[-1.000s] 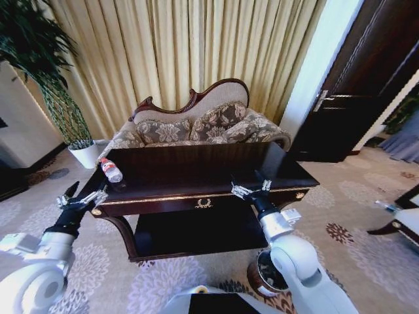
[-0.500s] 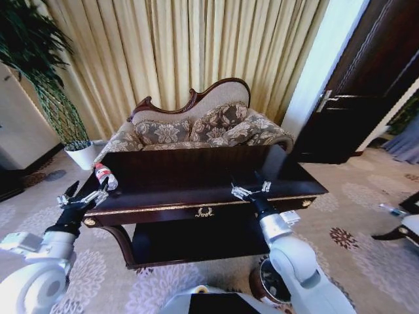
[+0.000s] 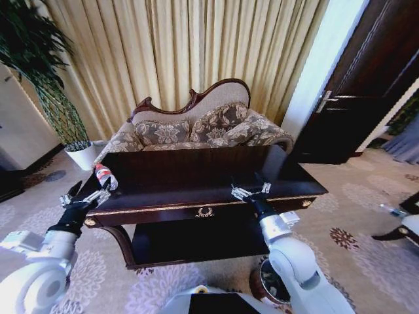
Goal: Move to the front of the table and place the trash on the table into the trash bin.
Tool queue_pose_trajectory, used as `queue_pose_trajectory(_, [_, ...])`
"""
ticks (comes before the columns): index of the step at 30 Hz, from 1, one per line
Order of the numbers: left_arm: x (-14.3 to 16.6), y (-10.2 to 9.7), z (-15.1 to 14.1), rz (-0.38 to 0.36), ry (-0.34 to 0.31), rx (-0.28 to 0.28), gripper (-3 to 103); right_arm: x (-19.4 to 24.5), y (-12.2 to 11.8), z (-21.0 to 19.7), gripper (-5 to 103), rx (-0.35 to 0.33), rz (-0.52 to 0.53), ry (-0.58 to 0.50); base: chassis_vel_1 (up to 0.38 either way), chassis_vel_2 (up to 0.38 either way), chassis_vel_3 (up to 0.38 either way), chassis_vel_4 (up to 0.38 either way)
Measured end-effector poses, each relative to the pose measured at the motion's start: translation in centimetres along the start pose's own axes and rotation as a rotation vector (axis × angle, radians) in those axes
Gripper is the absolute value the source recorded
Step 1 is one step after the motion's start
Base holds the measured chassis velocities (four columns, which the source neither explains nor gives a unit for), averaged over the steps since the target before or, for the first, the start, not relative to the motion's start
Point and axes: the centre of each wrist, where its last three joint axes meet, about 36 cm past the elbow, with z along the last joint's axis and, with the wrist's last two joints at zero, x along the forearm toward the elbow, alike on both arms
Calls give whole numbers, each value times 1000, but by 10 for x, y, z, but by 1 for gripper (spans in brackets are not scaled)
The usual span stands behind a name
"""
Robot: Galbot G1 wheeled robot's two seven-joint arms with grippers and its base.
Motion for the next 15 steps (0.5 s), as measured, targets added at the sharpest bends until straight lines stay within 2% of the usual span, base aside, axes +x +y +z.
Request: queue_pose_trajectory(15, [-1,3,4,-5,5,-6,100,-3,-1,2,100,0,2,1,0,0,0,0])
